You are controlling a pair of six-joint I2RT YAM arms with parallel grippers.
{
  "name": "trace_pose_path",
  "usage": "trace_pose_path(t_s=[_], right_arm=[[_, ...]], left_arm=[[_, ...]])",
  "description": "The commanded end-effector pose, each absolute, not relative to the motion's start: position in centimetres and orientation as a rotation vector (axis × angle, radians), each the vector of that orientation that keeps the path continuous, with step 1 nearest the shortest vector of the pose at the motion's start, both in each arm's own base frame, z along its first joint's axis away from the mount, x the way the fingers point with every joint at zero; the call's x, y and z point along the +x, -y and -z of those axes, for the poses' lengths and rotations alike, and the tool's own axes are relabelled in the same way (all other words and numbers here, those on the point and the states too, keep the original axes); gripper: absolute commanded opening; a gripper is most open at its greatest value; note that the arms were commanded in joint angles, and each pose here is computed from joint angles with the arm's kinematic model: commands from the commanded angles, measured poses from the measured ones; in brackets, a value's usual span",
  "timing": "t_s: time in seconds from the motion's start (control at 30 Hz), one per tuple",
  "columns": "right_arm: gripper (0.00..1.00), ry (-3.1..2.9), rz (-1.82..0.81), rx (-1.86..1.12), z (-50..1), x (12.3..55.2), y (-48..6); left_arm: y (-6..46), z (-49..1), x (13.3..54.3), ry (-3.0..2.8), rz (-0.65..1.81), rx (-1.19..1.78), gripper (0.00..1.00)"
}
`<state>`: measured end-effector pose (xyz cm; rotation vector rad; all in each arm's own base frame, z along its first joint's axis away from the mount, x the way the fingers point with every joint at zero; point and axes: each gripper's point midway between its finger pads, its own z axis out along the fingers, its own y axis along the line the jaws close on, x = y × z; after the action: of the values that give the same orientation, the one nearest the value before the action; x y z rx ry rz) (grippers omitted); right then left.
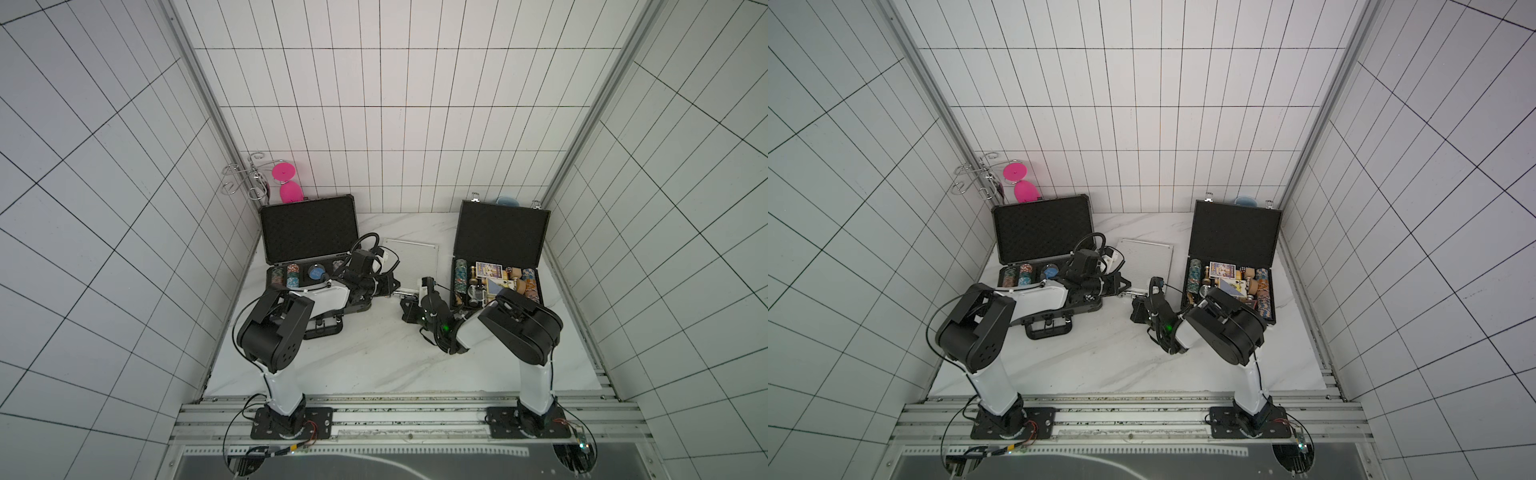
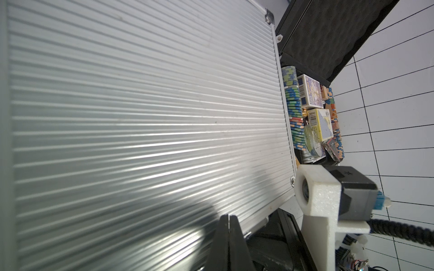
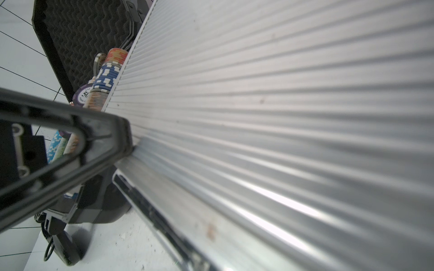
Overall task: Close the poker set cases
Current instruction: Fasten the fastener on the poker set case, then move the poker set case to the center of the board.
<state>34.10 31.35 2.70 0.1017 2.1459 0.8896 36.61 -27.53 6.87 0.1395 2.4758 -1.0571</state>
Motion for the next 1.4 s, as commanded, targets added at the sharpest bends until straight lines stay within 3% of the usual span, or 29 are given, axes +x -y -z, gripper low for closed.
trace_pose_path(t_s=[0.0,0.67,0.8,0.93,1.17,1.37], right_arm=[[0.0,-2.129,-0.843,0.218,-2.6,36.3,-30.3],[0.0,-2.094,-0.801,0.208,-9.9,33.6,-26.7],[0.06,-2.097,-0.755,0.153,-11.8,33.3,-26.0],[0.2,-2.099,-0.713,0.127,-13.2,33.3,-24.9],[0.35,-2.12,-0.696,0.106,-13.9,34.0,-24.1],[0.47,-2.177,-0.677,0.027,-13.7,33.9,-24.8]], left_arm=[[19.4,6.2,25.6,-3.12,0.603,-0.106,0.0],[20.4,4.5,26.4,-3.076,0.571,-0.029,0.0],[20.6,2.9,27.3,-3.038,0.561,0.006,0.0],[21.7,-0.9,29.4,-2.93,0.589,0.105,0.0],[22.1,-6.2,31.0,-2.82,0.526,0.202,0.26],[20.8,-6.6,29.1,-2.808,0.507,0.193,0.39]])
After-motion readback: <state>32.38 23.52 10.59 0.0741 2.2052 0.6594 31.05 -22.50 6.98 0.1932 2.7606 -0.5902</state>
